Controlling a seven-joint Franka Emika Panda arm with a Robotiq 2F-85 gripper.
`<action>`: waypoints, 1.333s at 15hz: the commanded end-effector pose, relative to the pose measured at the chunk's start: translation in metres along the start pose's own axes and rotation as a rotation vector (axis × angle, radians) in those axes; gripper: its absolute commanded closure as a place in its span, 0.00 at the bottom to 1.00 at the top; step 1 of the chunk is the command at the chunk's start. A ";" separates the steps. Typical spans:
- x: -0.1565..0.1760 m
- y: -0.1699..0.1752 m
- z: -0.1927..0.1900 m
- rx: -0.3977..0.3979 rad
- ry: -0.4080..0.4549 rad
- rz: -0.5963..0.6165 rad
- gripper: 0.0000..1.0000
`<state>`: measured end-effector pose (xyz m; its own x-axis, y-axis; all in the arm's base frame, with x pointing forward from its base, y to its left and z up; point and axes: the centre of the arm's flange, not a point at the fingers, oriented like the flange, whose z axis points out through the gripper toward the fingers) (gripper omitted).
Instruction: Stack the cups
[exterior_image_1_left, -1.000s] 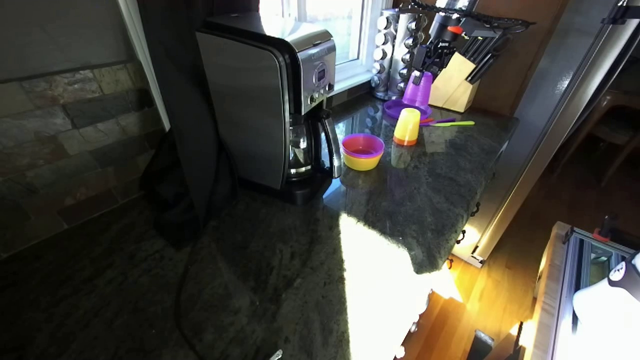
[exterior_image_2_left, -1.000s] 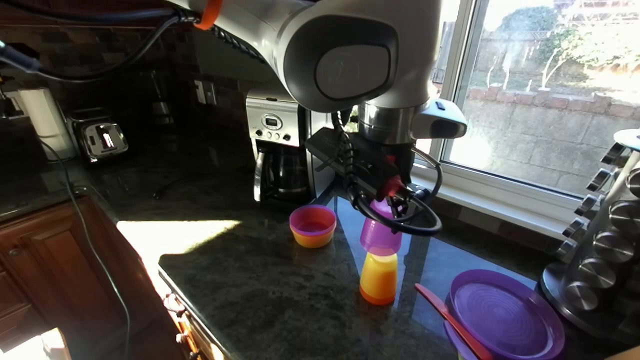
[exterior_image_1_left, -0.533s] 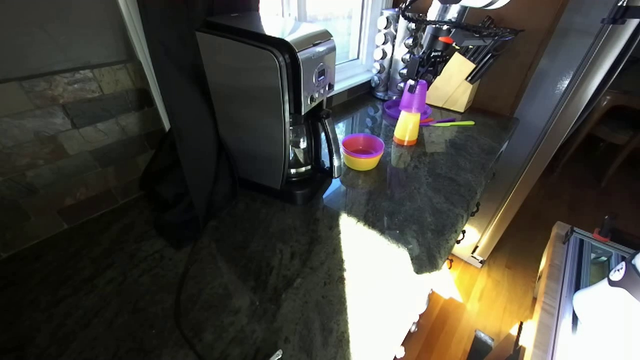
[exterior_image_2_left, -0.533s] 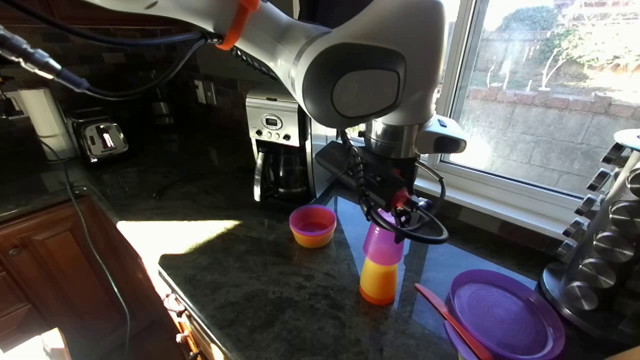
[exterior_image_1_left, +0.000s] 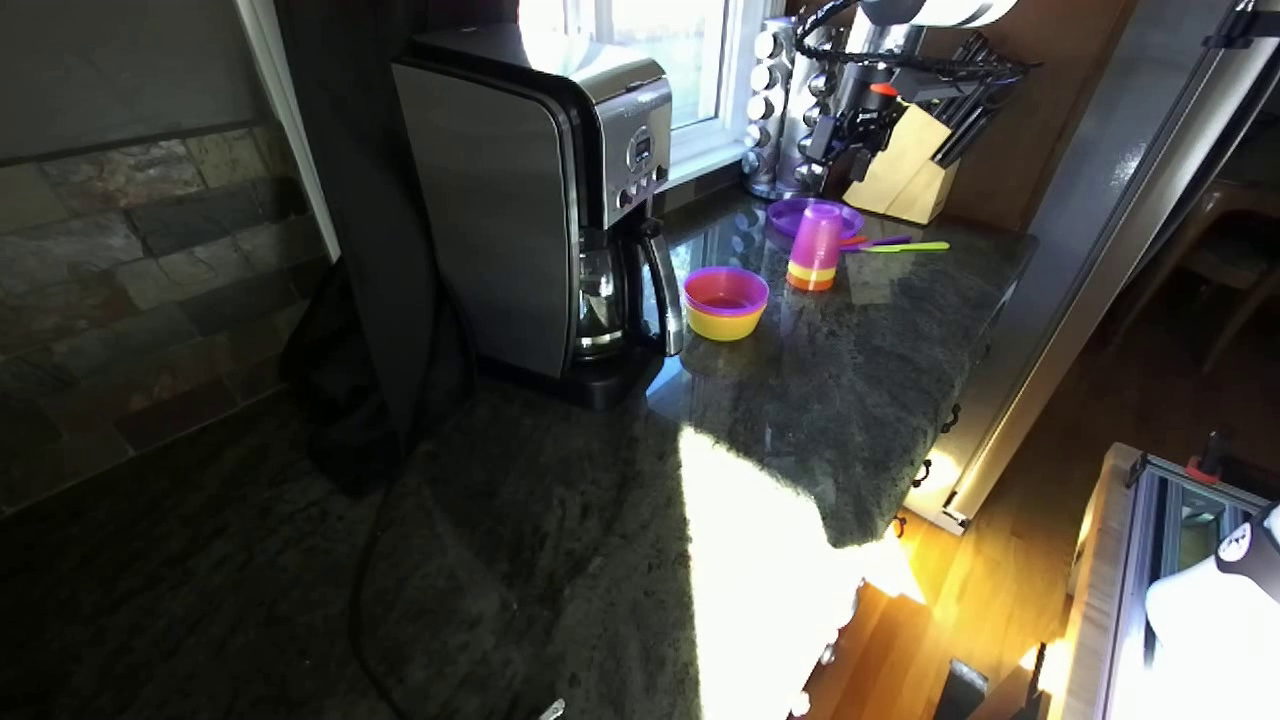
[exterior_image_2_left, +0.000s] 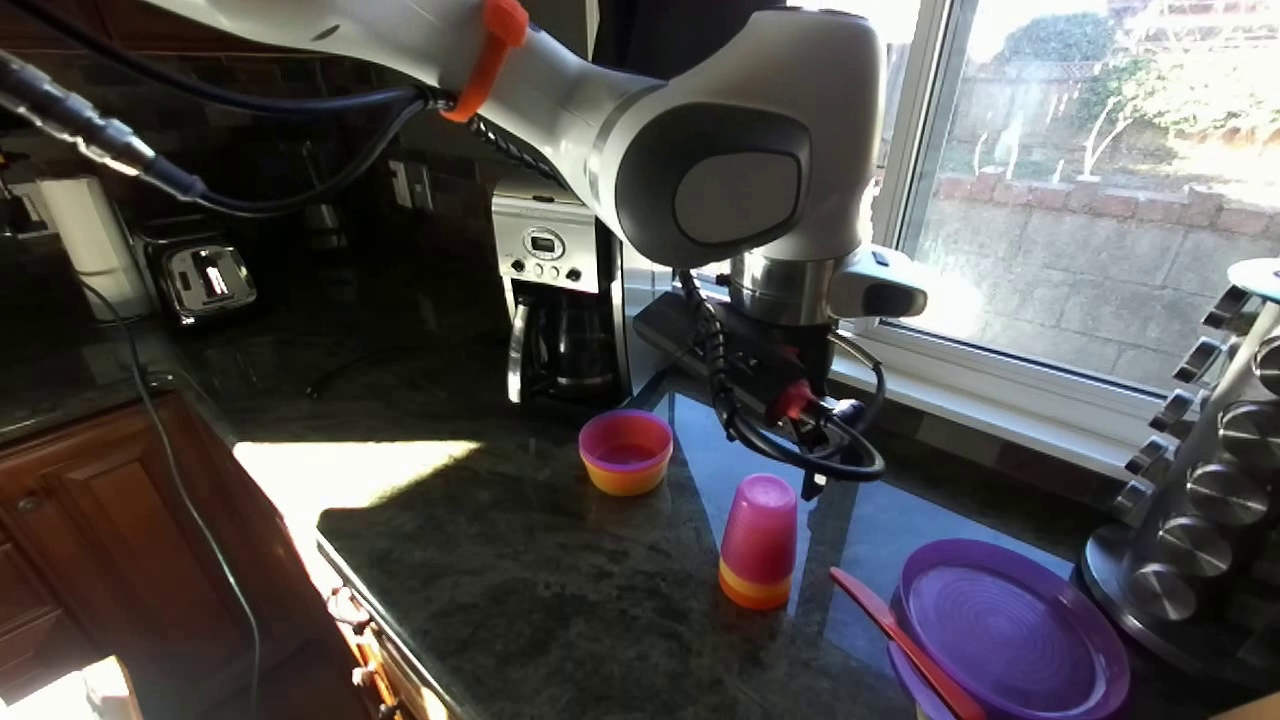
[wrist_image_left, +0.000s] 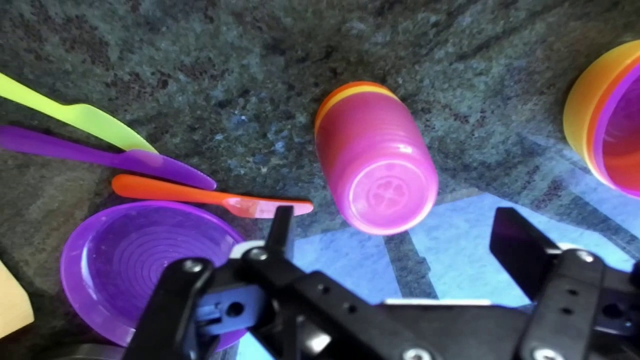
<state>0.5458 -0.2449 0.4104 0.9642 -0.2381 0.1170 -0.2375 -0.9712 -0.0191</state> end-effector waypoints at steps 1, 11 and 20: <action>-0.016 -0.002 -0.021 -0.010 0.023 0.034 0.00; -0.066 0.008 -0.082 0.005 0.107 0.026 0.00; -0.120 0.009 -0.120 0.058 0.209 -0.060 0.00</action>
<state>0.4453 -0.2329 0.5143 0.9359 -0.2062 0.2855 -0.2028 -0.9783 -0.0417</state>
